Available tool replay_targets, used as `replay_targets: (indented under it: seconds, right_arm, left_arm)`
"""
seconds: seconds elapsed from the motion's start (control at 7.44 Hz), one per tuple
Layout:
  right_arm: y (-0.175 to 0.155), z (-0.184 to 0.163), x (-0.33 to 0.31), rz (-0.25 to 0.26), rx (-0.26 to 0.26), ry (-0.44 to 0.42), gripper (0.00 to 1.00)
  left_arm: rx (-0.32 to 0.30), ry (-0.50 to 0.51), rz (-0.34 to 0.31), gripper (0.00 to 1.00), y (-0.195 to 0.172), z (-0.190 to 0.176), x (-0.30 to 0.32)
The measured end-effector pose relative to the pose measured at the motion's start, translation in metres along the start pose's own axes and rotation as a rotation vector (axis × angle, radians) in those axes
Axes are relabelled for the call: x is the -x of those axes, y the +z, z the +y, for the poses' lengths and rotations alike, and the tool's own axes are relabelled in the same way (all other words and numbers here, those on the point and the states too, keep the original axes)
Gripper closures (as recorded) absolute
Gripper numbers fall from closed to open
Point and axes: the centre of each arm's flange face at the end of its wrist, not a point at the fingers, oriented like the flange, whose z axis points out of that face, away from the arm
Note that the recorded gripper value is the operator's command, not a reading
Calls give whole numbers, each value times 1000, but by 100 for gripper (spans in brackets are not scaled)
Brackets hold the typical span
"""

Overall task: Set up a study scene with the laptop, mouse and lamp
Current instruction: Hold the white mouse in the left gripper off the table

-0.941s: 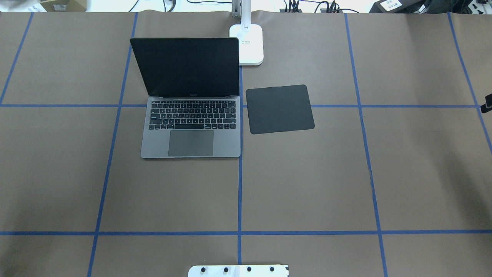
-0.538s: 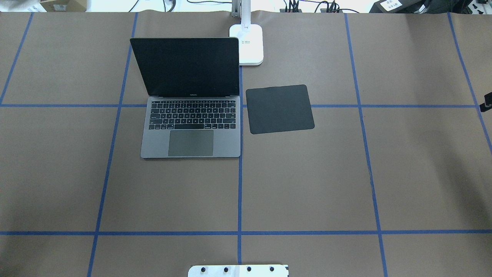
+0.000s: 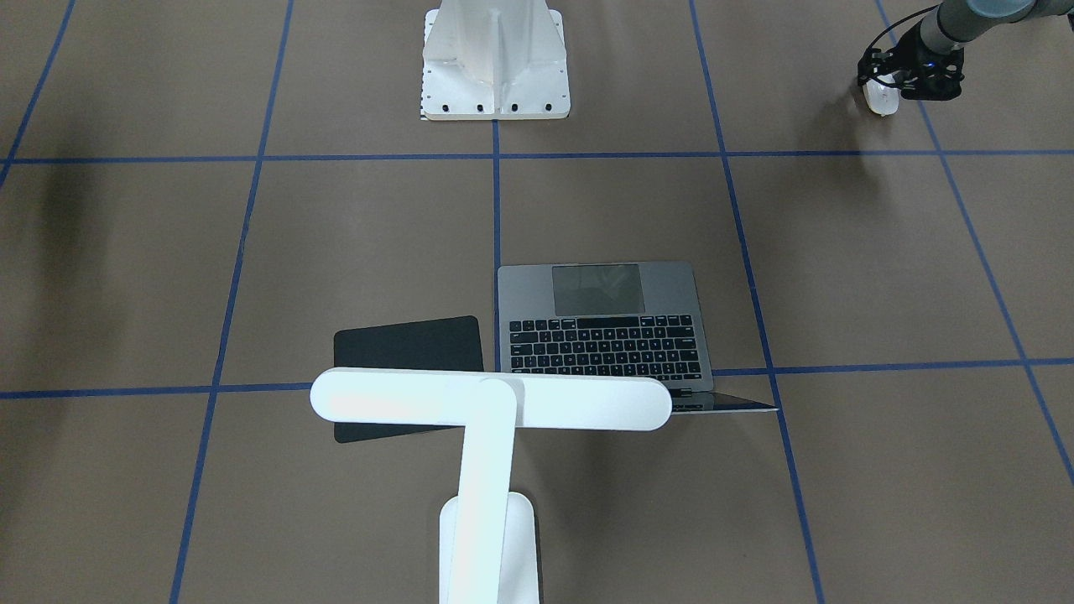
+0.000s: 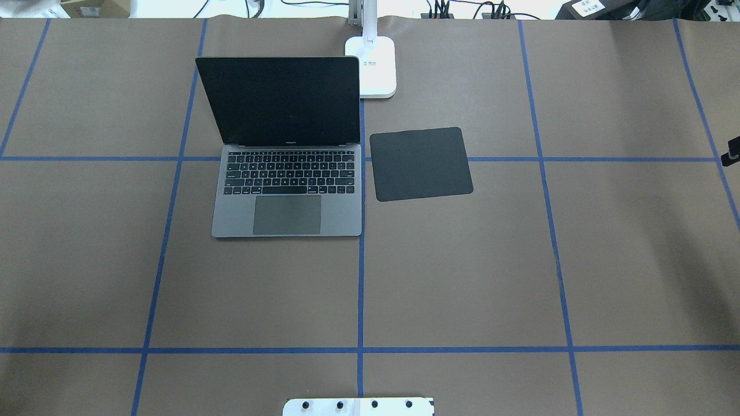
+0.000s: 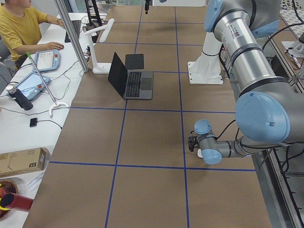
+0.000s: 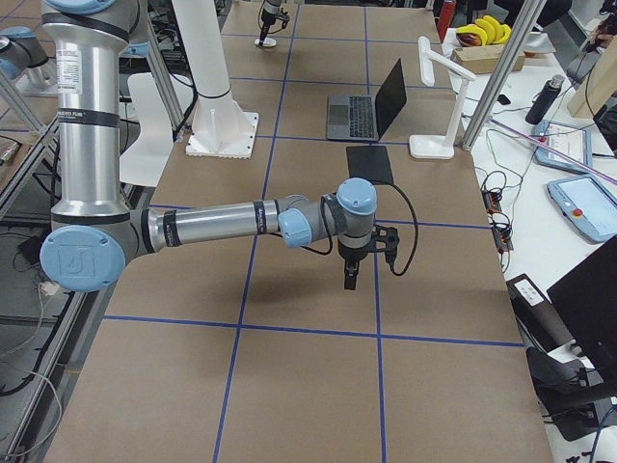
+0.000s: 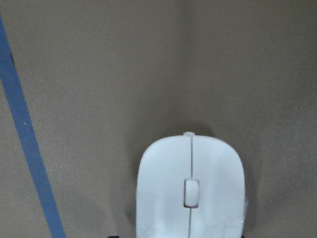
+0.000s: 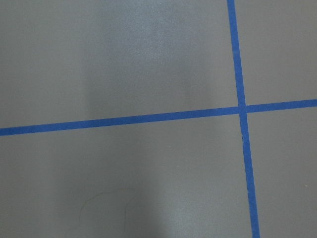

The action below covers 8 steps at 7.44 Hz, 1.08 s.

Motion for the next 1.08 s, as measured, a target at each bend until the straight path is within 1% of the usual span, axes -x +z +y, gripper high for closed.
replay_targets:
  seconds: [0.13, 0.27, 0.4, 0.54, 0.67, 0.94, 1.08]
  right_arm:
    - [0, 0, 0, 0, 0, 0, 0]
    - [0, 0, 0, 0, 0, 0, 0]
    - [0, 0, 0, 0, 0, 1, 0]
    - [1, 0, -1, 1, 1, 1, 0]
    - [1, 0, -2, 2, 3, 3, 0]
    - [1, 1, -4, 1, 4, 8, 0]
    - [0, 2, -8, 0, 3, 15, 0]
  left_arm:
    - [0, 1, 4, 54, -1, 0, -1]
    - [-2, 4, 15, 54, -4, 2, -2]
    - [9, 11, 40, 55, -12, 7, -1]
    - [41, 13, 81, 57, -26, 15, -4]
    - [64, 5, 136, 58, -46, 20, -14]
    - [51, 5, 222, 59, -76, 20, -43]
    - [25, 8, 257, 61, -88, 15, -59]
